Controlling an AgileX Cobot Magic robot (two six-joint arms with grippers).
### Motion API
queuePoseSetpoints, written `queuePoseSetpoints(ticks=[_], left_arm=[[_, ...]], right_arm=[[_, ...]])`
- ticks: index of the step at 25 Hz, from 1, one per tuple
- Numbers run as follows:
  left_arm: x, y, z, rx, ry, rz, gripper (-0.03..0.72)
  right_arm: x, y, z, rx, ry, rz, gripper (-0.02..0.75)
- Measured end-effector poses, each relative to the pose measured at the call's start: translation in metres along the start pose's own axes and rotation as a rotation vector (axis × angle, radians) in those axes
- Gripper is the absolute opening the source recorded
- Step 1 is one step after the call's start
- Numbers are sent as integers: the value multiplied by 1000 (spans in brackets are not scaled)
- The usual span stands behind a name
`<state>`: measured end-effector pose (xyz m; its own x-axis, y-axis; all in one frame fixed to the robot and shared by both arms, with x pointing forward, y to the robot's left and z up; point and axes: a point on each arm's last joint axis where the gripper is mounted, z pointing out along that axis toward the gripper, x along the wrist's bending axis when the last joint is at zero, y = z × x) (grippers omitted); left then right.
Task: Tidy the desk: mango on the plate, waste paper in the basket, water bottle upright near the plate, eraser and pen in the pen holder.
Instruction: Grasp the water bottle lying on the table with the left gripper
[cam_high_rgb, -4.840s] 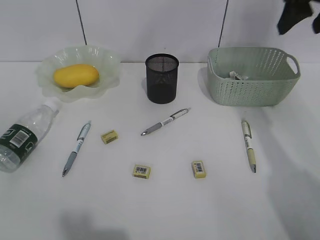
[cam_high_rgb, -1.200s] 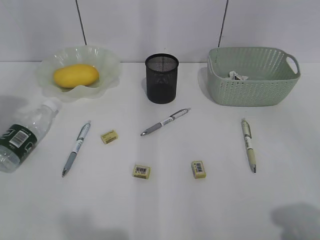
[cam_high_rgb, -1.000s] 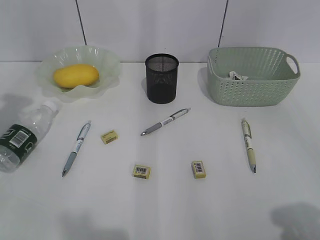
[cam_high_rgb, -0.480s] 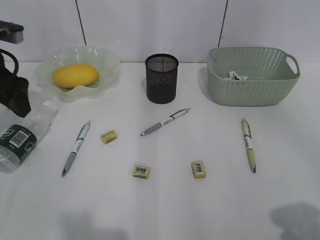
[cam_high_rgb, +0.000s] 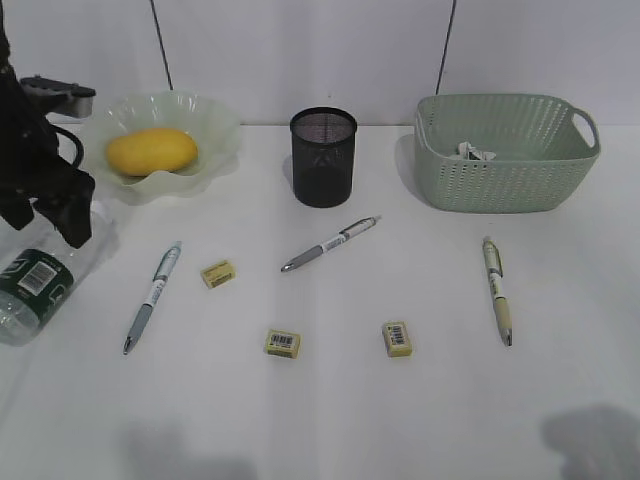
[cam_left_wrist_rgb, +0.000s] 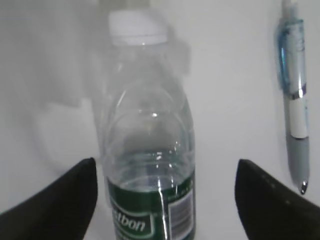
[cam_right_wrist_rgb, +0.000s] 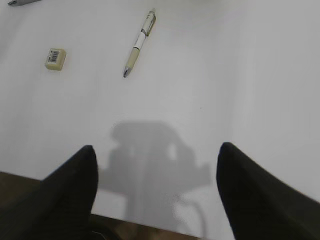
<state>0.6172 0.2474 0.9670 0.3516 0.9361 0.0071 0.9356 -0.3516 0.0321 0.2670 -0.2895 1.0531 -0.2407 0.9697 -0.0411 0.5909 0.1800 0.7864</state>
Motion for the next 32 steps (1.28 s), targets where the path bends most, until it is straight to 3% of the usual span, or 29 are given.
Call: queuePoseSetpoints(ticks=[19, 22, 26, 32], left_arm=[[7, 9, 52, 108, 30, 32, 655], [8, 10, 56, 112, 31, 34, 617], [9, 12, 54, 106, 39, 38, 509], [8, 12, 53, 107, 32, 21, 510]], right_arm=[[0, 0, 0, 0, 0, 0, 584], [0, 0, 0, 0, 0, 0, 584], [0, 0, 0, 0, 0, 0, 584], [0, 0, 0, 0, 0, 0, 584]])
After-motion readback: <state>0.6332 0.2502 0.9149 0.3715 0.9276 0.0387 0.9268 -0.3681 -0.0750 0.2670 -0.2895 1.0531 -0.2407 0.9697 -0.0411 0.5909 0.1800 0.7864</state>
